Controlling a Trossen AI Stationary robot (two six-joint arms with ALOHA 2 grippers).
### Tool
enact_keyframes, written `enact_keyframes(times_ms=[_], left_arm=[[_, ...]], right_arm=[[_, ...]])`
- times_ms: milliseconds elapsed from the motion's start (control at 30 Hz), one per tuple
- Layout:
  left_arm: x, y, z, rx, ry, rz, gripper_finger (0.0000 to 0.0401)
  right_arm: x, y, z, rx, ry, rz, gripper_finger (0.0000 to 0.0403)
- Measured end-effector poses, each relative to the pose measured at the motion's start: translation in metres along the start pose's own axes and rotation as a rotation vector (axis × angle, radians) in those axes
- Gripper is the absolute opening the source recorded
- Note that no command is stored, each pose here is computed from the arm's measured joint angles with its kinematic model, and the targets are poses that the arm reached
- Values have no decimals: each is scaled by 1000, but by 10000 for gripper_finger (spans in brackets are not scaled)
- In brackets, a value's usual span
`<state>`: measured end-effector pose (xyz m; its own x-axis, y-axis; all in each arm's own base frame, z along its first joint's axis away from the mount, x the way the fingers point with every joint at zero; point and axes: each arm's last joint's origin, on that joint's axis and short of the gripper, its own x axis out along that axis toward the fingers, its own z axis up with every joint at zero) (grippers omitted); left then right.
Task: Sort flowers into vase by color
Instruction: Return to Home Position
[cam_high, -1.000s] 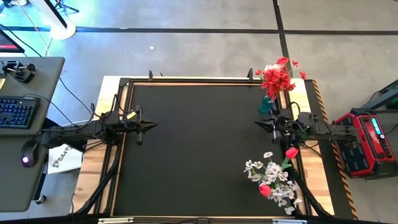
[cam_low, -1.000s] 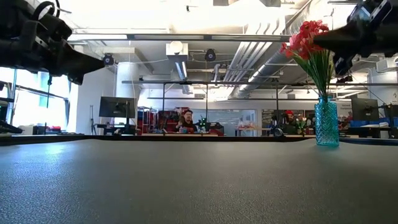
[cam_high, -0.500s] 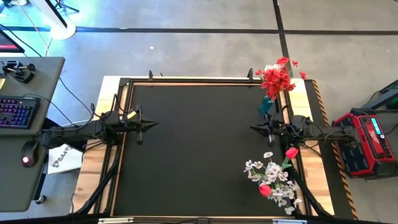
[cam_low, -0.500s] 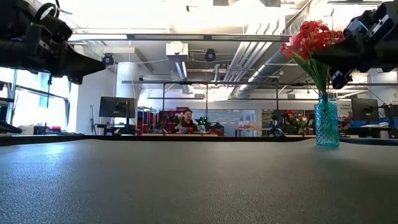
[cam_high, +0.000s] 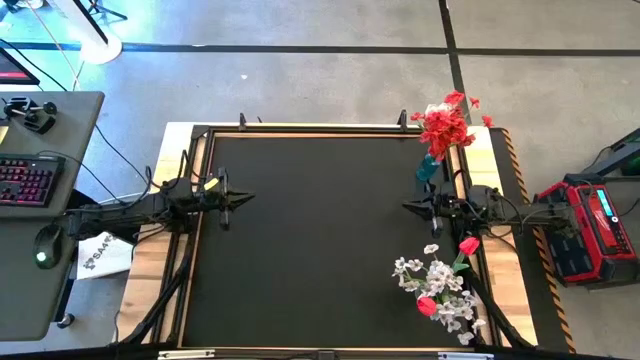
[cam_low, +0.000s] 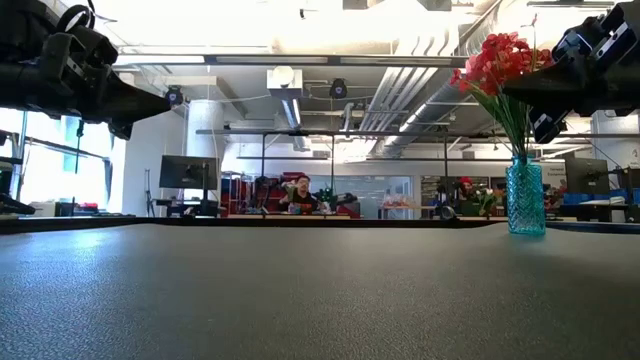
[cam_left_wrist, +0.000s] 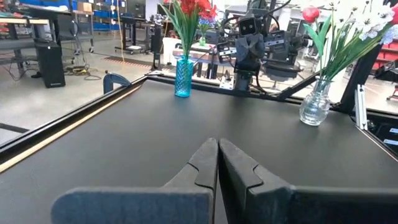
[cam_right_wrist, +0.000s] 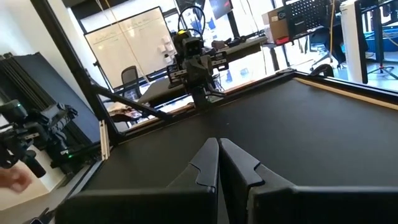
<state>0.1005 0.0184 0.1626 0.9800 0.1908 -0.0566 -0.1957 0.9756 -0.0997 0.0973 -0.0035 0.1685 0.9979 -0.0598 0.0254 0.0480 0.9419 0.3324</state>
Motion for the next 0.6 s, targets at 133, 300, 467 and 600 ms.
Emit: enact_keyframes(times_ms=[133, 300, 467, 600], left_arm=[[0, 0, 0, 0, 0, 0, 0], [0, 0, 0, 0, 0, 0, 0], [0, 0, 0, 0, 0, 0, 0], [0, 0, 0, 0, 0, 0, 0]], right_arm=[[0, 0, 0, -3, 0, -1, 0], [0, 0, 0, -3, 0, -1, 0], [0, 0, 0, -2, -1, -2, 0], [0, 0, 0, 2, -1, -3, 0]])
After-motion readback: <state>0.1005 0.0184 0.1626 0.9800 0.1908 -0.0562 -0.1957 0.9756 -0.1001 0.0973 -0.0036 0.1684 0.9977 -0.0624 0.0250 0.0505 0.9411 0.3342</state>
